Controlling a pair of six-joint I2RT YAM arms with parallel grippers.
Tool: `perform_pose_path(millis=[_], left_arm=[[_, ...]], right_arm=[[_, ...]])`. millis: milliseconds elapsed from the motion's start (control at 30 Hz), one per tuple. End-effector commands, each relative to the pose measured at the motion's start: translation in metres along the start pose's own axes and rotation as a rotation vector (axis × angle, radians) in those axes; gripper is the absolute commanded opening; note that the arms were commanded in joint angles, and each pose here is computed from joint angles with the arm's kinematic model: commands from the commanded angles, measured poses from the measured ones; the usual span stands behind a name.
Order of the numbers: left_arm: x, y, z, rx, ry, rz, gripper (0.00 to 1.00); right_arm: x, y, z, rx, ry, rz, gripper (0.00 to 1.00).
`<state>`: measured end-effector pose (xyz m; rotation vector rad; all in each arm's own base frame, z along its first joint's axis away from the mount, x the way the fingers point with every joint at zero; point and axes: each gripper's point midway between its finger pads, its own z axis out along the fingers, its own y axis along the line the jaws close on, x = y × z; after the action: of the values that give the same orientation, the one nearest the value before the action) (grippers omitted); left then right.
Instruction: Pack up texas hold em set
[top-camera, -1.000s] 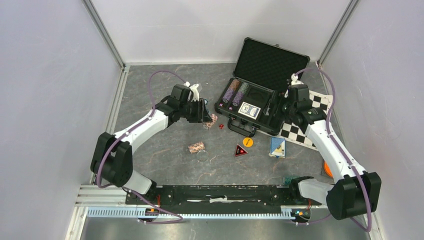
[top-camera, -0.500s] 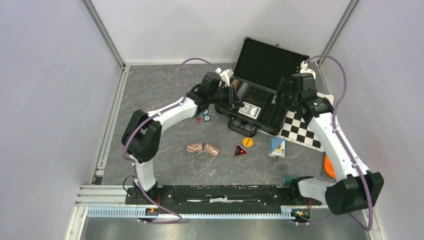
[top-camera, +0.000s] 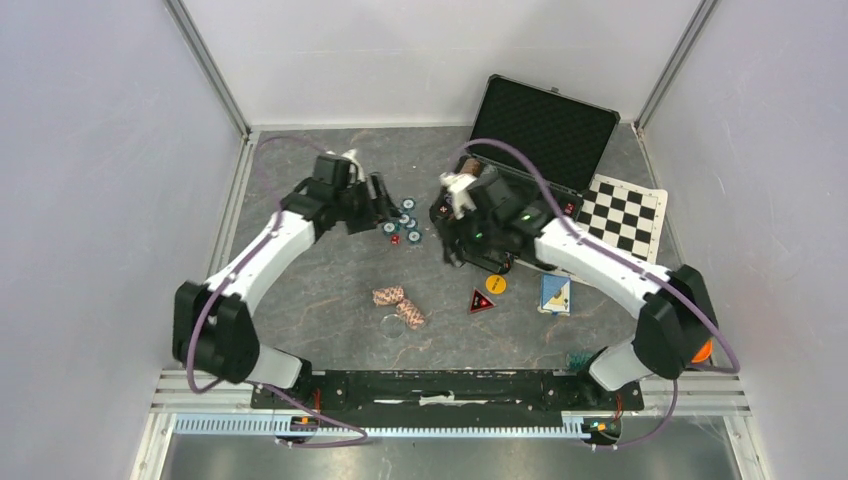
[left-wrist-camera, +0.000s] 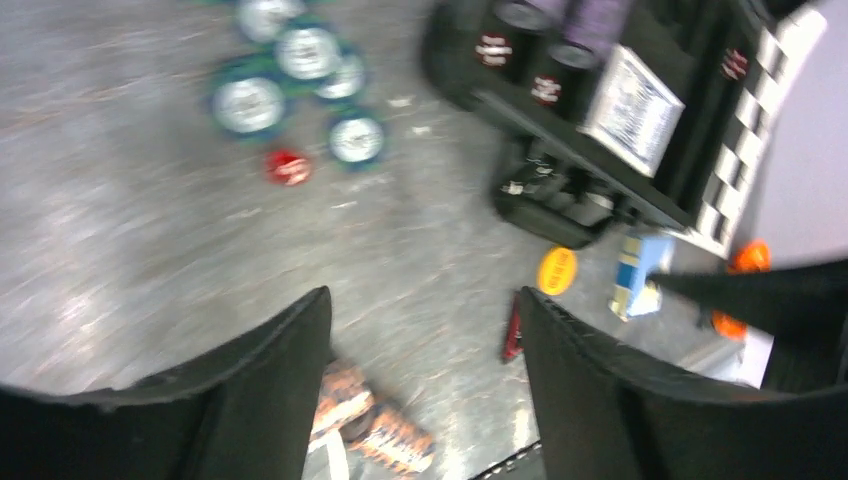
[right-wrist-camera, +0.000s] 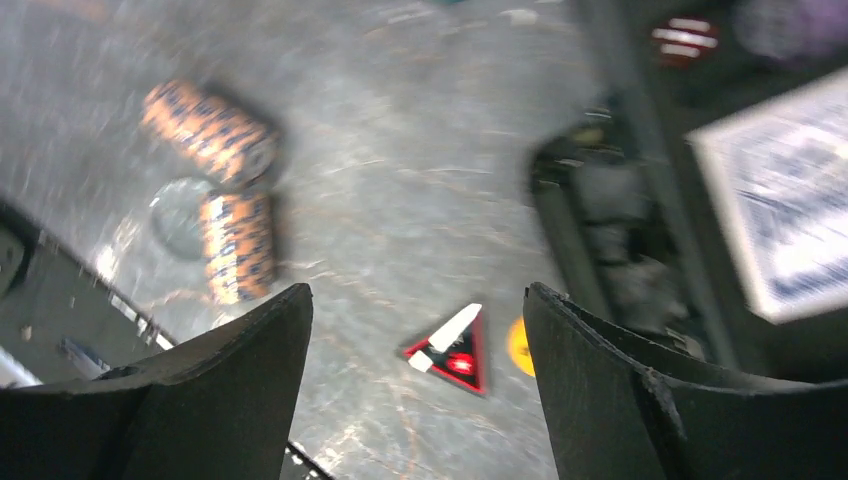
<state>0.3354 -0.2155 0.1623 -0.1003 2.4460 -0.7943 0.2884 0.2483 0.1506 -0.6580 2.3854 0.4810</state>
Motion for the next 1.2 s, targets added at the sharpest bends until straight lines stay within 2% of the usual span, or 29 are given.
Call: perform_pose_path(millis=[0,67,200,333,533,767,800,867,1000,1167], left_arm=[[0.019,0.064,-0.047,-0.271,-0.002,-0.020,0.79],[0.028,0.080,-0.057,-0.329,-0.008,-0.062,0.82],[0.037,0.100,-0.067,-0.353,-0.045,-0.170,0.86],[0.042,0.114,-0.083,-0.406,-0.069,-0.196,0.88],[0.044,0.114,-0.095,-0.410,-0.089,-0.191,0.88],[0.044,0.113,-0.098,-0.407,-0.094,-0.186,0.88],[0.043,0.113,-0.098,-0.408,-0.097,-0.184,0.88],[0.041,0.112,-0.099,-0.405,-0.099,-0.176,0.88],[0.034,0.105,-0.101,-0.377,-0.096,-0.123,0.88],[0.031,0.095,-0.090,-0.303,-0.083,-0.088,0.88]], right_arm=[[0.004,0.061,0.020,-0.101,0.006,-0.223,0.82],[0.019,0.082,0.030,-0.113,0.027,-0.253,0.81],[0.052,0.113,0.049,-0.162,0.056,-0.215,0.78],[0.071,0.136,0.062,-0.188,0.062,-0.202,0.79],[0.077,0.126,0.088,-0.084,0.083,-0.160,0.77],[0.099,0.121,0.104,-0.046,0.160,-0.170,0.69],[0.101,0.120,0.104,-0.045,0.163,-0.174,0.67],[0.099,0.119,0.104,-0.037,0.157,-0.176,0.51],[0.055,0.117,0.081,0.010,0.064,-0.166,0.29],[0.001,0.070,0.043,0.051,-0.058,0.024,0.22]])
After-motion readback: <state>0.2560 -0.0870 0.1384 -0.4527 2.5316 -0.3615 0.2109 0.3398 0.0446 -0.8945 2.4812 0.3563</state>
